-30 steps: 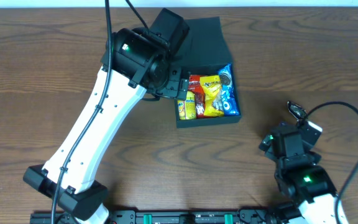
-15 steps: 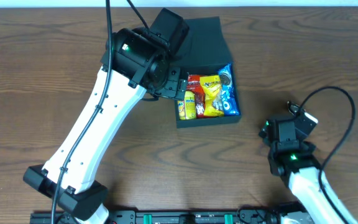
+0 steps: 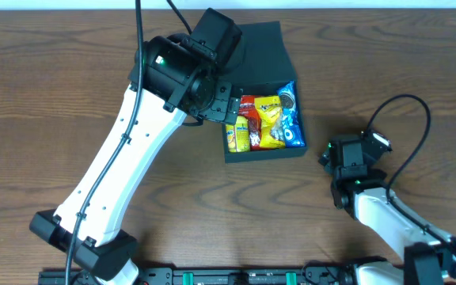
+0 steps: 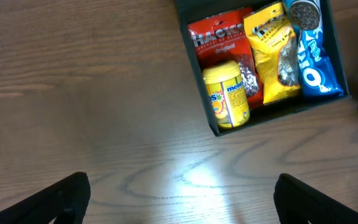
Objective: Pack container
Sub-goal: 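Release the bottle and grasp the blue Eclipse tin with the right gripper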
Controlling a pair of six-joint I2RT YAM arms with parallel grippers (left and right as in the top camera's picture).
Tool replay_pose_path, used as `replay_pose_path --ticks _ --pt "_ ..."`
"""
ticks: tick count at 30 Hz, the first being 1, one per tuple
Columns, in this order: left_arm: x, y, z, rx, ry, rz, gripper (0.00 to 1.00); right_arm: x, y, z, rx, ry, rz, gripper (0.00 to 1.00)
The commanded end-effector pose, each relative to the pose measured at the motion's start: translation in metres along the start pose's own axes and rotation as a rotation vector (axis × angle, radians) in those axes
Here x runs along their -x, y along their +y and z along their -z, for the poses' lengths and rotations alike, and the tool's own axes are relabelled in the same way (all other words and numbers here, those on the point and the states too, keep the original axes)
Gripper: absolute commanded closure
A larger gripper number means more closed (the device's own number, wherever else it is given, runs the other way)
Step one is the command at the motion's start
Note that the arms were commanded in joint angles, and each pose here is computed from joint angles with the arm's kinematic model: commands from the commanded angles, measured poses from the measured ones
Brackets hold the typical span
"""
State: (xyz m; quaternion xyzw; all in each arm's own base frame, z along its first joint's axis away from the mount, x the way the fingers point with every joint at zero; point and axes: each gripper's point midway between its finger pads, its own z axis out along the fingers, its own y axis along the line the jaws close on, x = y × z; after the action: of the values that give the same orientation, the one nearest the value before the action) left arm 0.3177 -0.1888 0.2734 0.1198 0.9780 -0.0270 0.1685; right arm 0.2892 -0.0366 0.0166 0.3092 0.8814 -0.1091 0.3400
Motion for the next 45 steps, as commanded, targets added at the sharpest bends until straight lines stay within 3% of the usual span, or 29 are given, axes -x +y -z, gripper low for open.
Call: replay_pose_path --ticks 1,6,15,21,29,45 --pt "0.002 0.0055 0.0105 0.01 -0.034 -0.018 0.05 0.0006 -0.0032 -0.0057 -0.017 -0.008 -0.008 0.01" --pt "0.0019 0.0056 0.0105 0.01 -0.034 -0.029 0.05 0.0014 -0.0007 -0.0098 -0.015 -0.017 -0.011 0.01" --pt "0.0019 0.0056 0.0105 0.01 -0.034 -0.036 0.05 0.0016 -0.0022 -0.0104 -0.023 -0.019 0.014 0.25" --pt "0.0019 0.0056 0.0105 0.01 -0.034 -0.036 0.05 -0.0002 -0.0037 -0.0104 -0.029 -0.012 0.019 0.35" --pt "0.0019 0.0056 0.0105 0.01 -0.034 -0.036 0.05 -0.0028 -0.0058 -0.0103 -0.036 -0.001 0.026 0.39" --pt "0.0019 0.0056 0.0105 0.01 -0.034 -0.036 0.05 -0.0028 -0.0058 -0.0103 -0.036 -0.001 0.026 0.66"
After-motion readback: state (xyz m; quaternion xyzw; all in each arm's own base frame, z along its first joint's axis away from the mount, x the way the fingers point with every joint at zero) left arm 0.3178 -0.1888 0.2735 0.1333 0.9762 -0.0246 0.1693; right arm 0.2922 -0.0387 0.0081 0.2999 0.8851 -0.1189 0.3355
